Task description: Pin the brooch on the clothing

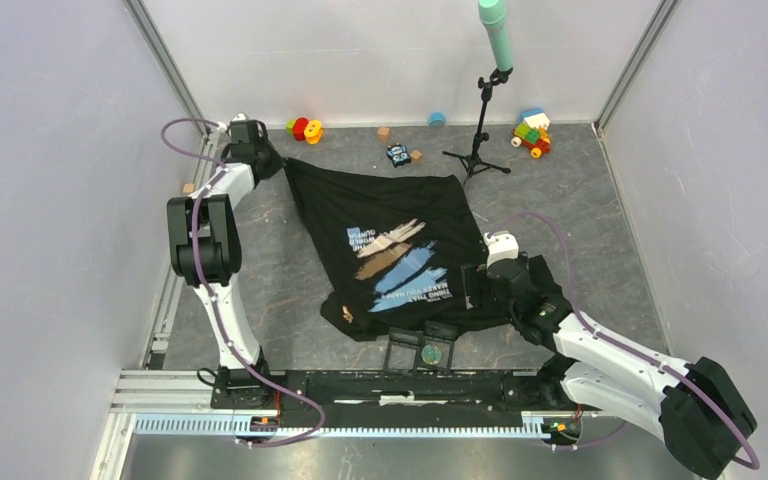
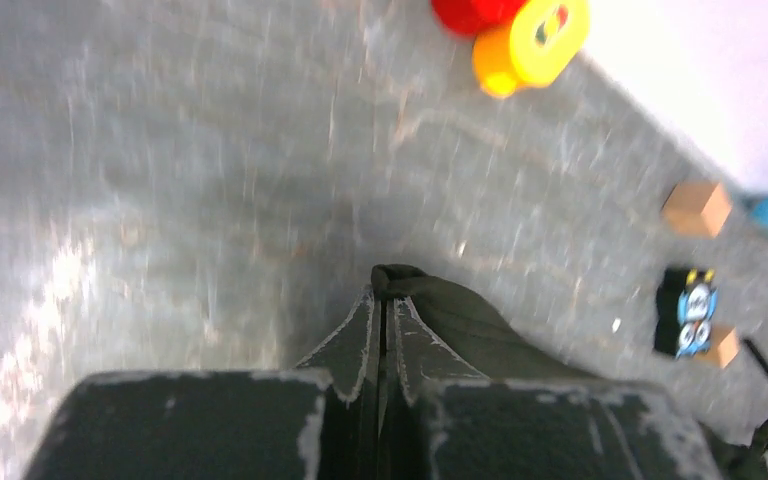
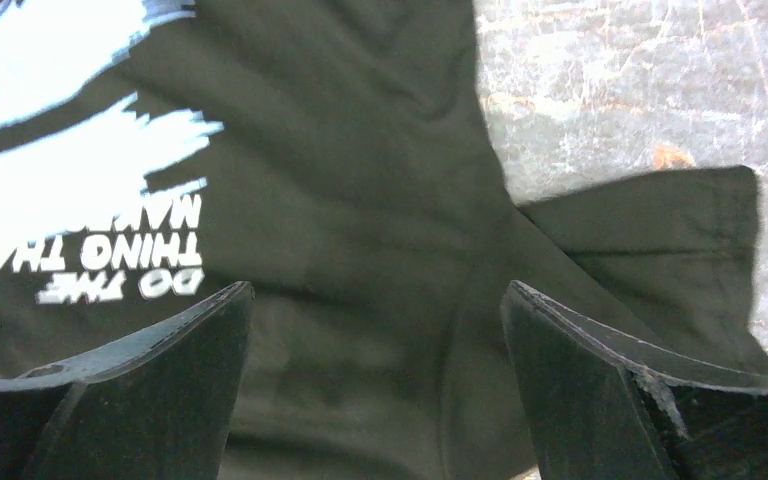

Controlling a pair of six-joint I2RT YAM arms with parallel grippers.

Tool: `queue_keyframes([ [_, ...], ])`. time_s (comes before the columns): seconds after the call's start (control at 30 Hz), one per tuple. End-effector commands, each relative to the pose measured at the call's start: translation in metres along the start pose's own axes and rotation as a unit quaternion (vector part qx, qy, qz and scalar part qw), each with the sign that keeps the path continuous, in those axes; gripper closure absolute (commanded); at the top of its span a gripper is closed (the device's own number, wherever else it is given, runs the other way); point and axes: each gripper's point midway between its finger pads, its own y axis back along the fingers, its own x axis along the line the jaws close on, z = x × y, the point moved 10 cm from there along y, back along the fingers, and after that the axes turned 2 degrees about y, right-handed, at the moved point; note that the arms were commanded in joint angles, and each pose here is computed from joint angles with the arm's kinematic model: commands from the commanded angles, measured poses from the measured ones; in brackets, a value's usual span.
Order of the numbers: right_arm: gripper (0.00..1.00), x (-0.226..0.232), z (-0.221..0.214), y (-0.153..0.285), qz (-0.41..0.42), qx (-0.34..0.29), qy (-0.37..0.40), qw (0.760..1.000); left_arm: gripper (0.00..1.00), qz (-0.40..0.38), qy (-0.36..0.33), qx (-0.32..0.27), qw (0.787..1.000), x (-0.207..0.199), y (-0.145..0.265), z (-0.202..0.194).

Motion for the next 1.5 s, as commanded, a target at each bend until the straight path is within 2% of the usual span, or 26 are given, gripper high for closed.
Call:
queue_keyframes([
  [0.0, 0.02, 0.003, 0.032, 0.005, 0.006, -0.048, -0.007, 0.999, 0.95, -0.008, -0.018, -0.016, 1.0, -0.005, -0.018, 0.032],
  [0.03, 0.02, 0.004, 0.035, 0.008, 0.017, -0.056, -0.005, 0.998, 0.85, -0.009, -0.02, -0.019, 1.0, -0.005, -0.021, 0.036],
  [0.13, 0.02, 0.009, 0.045, 0.019, 0.073, -0.08, 0.001, 0.994, 0.39, -0.016, -0.03, -0.023, 0.999, -0.011, -0.018, 0.046],
  [0.2, 0.02, 0.013, 0.051, 0.028, 0.121, -0.091, 0.008, 0.988, 0.16, -0.022, -0.034, -0.027, 0.999, -0.016, -0.009, 0.051],
  [0.3, 0.02, 0.022, 0.057, 0.042, 0.18, -0.088, 0.017, 0.98, 0.04, -0.029, -0.035, -0.038, 0.998, -0.023, 0.015, 0.058],
  [0.43, 0.05, 0.045, 0.059, 0.061, 0.253, -0.069, 0.042, 0.964, 0.0, -0.056, -0.047, -0.044, 0.996, -0.041, 0.057, 0.062],
  [0.63, 0.11, 0.084, 0.054, 0.091, 0.315, -0.075, 0.068, 0.944, 0.0, -0.106, -0.118, 0.014, 0.987, -0.077, 0.116, 0.052],
  [0.77, 0.15, 0.104, 0.051, 0.11, 0.333, -0.079, 0.076, 0.937, 0.0, -0.155, -0.155, 0.054, 0.974, -0.103, 0.153, 0.027],
  [0.93, 0.18, 0.124, 0.031, 0.123, 0.328, -0.059, 0.08, 0.939, 0.0, -0.181, -0.235, 0.043, 0.954, -0.121, 0.205, -0.012],
  [1.1, 0.19, 0.134, -0.003, 0.117, 0.312, -0.014, 0.047, 0.949, 0.0, -0.227, -0.232, 0.051, 0.945, -0.101, 0.236, -0.043],
  [1.23, 0.22, 0.142, -0.021, 0.111, 0.298, 0.025, 0.054, 0.953, 0.0, -0.222, -0.231, 0.061, 0.945, -0.08, 0.244, -0.061],
  [1.47, 0.29, 0.146, -0.039, 0.1, 0.214, 0.08, 0.07, 0.971, 0.0, -0.246, -0.225, 0.044, 0.942, -0.075, 0.26, -0.064],
])
